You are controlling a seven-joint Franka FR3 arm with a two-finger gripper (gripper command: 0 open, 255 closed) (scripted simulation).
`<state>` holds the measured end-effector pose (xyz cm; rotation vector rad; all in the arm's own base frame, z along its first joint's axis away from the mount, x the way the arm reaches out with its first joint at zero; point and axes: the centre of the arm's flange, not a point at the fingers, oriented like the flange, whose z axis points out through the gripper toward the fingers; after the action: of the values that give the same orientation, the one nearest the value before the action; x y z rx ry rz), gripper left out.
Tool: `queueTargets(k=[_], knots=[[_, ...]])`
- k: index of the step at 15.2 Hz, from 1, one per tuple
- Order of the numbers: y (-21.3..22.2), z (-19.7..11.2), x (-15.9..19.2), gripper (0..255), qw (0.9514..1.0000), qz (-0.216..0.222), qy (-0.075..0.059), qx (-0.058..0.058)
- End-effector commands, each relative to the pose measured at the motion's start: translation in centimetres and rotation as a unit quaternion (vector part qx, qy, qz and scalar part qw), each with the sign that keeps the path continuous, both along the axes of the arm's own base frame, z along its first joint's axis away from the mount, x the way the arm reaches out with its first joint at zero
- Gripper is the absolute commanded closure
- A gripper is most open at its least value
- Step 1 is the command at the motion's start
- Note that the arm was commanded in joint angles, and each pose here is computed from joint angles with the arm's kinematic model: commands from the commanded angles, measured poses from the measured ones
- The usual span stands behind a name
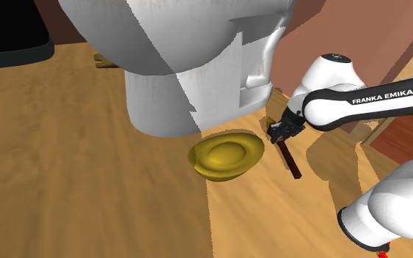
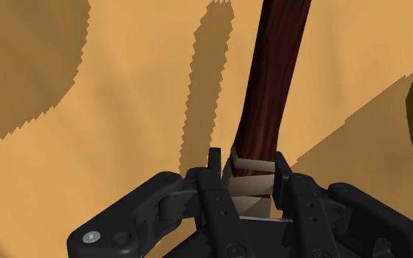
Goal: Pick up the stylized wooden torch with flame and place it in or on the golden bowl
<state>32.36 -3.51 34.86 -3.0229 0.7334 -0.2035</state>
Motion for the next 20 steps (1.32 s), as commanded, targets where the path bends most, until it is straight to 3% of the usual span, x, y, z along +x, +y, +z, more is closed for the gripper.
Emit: queueTargets(k=[1, 20], knots=[[0.0, 1.2, 0.0, 255, 1.0000, 0.000, 0.000, 0.000], [0.0, 11.2, 0.0, 255, 1.0000, 0.000, 0.000, 0.000]])
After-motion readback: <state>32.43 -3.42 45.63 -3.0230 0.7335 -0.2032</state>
